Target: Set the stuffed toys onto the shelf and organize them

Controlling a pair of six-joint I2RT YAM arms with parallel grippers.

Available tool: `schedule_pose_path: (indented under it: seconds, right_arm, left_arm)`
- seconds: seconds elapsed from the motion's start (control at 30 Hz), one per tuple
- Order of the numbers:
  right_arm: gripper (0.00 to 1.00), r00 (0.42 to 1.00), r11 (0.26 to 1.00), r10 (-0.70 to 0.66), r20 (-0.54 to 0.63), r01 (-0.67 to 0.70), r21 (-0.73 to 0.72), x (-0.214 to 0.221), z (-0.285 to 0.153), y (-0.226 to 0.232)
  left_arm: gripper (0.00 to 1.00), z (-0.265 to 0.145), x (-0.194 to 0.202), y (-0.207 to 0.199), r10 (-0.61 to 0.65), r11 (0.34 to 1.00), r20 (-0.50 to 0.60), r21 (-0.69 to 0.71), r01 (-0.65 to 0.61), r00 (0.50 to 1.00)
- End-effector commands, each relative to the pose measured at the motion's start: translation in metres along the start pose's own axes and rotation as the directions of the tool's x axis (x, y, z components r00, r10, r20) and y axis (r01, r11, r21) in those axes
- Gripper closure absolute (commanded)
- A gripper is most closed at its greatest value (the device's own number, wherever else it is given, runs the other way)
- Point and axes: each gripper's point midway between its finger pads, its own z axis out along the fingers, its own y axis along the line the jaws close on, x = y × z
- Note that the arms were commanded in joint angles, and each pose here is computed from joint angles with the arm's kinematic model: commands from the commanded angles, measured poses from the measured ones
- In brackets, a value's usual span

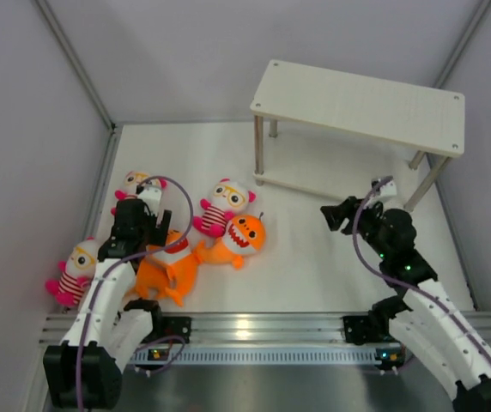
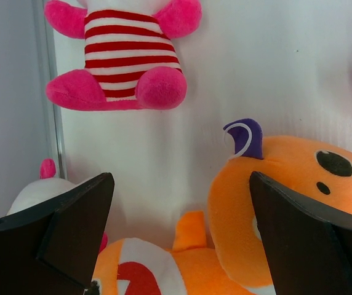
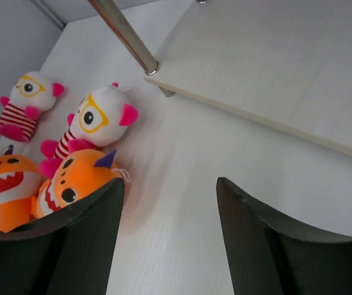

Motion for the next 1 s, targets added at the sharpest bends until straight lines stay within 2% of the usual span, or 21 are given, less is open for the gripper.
schedule_pose_path:
  seconds: [0.0,0.07,0.13,0.2,0.33,0.47,0.63,0.87,0.93,0.97]
  right_arm:
    - [0.38,0.996,0.996,-0.041,-0.077,0.035,-0.079,0.012,0.014,0.042]
    - [0.34,0.988,0.989,-0.114,-0.105,0.103,-0.102,0.028,0.017,0.059]
    - [0.30,0.972,0.968,-0.172,-0.162,0.137,-0.209,0.055,0.014,0.095]
    - [0.24,0.962,0.924,-0.187,-0.197,0.104,-0.369,0.072,0.008,0.135]
    - [0.18,0.932,0.913,-0.168,-0.321,0.024,-0.408,0.111,0.029,0.151]
    - [0.20,0.943,0.916,-0.124,-0.309,-0.011,-0.402,0.112,0.053,0.165]
    - [0.22,0.936,0.917,-0.166,-0.312,0.030,-0.398,0.125,0.079,0.175]
    - [0.27,0.905,0.932,-0.210,-0.371,0.072,-0.354,0.156,0.104,0.165]
    - [0.32,0.900,0.932,-0.216,-0.378,0.074,-0.356,0.161,0.108,0.165]
    - [0.40,0.898,0.932,-0.219,-0.382,0.075,-0.356,0.162,0.109,0.165]
  left_arm:
    - [0.02,-0.006,-0.011,0.011,0.002,0.999,0.020,-0.038,-0.001,1.000]
    - [0.02,-0.007,-0.015,0.010,0.002,1.000,0.031,-0.031,-0.001,1.000]
    - [0.02,-0.006,-0.014,0.008,0.001,1.000,0.029,-0.019,-0.001,1.000]
    - [0.02,-0.005,-0.014,0.005,0.005,1.000,0.028,-0.005,-0.004,1.000]
    - [0.02,-0.004,-0.013,0.005,0.005,1.000,0.018,-0.007,-0.005,1.000]
    - [0.02,-0.004,-0.014,0.005,0.006,1.000,0.021,-0.007,-0.006,1.000]
    - [0.02,-0.003,-0.013,0.005,0.008,1.000,0.015,-0.005,-0.008,1.000]
    - [0.02,-0.002,-0.013,0.004,0.010,1.000,0.009,0.000,-0.010,1.000]
    - [0.02,-0.001,-0.014,0.004,0.012,1.000,0.007,0.002,-0.012,1.000]
    - [0.02,-0.001,-0.014,0.004,0.010,1.000,0.005,0.003,-0.010,1.000]
